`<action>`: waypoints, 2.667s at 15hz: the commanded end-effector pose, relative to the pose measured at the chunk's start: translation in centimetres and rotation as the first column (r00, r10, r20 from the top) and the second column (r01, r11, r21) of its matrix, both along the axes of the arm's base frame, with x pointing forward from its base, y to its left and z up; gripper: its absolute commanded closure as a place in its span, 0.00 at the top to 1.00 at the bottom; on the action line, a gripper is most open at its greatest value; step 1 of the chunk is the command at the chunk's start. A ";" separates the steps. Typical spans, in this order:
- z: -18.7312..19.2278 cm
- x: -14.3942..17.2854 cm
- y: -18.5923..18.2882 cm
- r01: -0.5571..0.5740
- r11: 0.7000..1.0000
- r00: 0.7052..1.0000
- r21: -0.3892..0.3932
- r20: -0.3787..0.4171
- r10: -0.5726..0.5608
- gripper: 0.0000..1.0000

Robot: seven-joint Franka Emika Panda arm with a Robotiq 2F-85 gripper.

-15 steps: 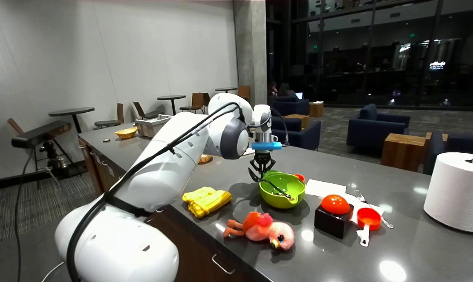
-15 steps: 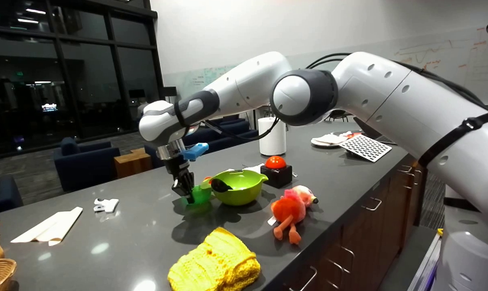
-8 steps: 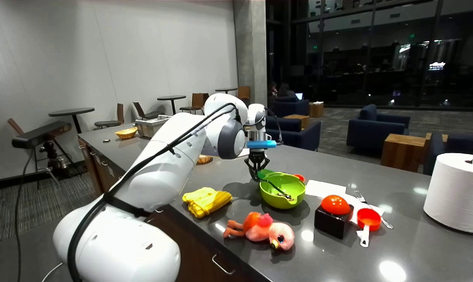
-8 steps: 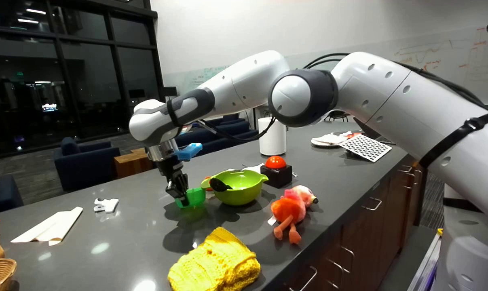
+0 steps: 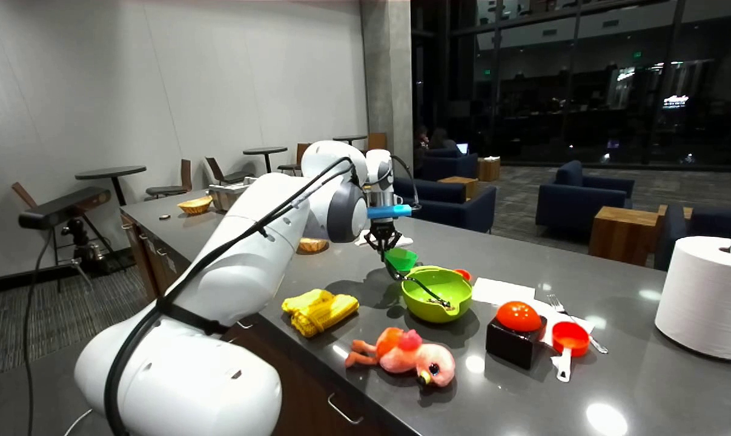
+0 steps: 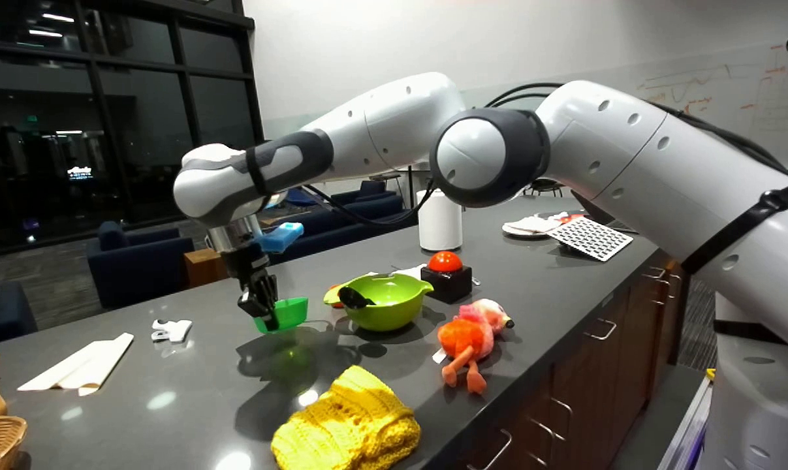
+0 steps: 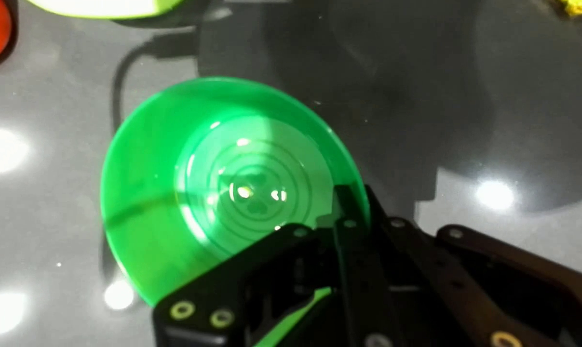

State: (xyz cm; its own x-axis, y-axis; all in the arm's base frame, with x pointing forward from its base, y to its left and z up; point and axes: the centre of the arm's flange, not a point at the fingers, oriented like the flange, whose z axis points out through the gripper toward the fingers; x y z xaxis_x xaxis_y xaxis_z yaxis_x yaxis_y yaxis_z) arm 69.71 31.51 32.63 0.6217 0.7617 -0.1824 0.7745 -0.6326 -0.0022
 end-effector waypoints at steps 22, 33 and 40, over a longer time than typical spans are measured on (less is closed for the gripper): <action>11.6 -15.5 -11.0 0.896 0.442 0.443 -0.046 0.172 -0.880 0.01; 2.6 -26.8 -14.7 0.992 0.032 0.047 -0.124 0.122 -0.991 0.01; -2.1 -32.6 -14.9 0.994 0.001 0.013 -0.112 0.112 -0.994 0.01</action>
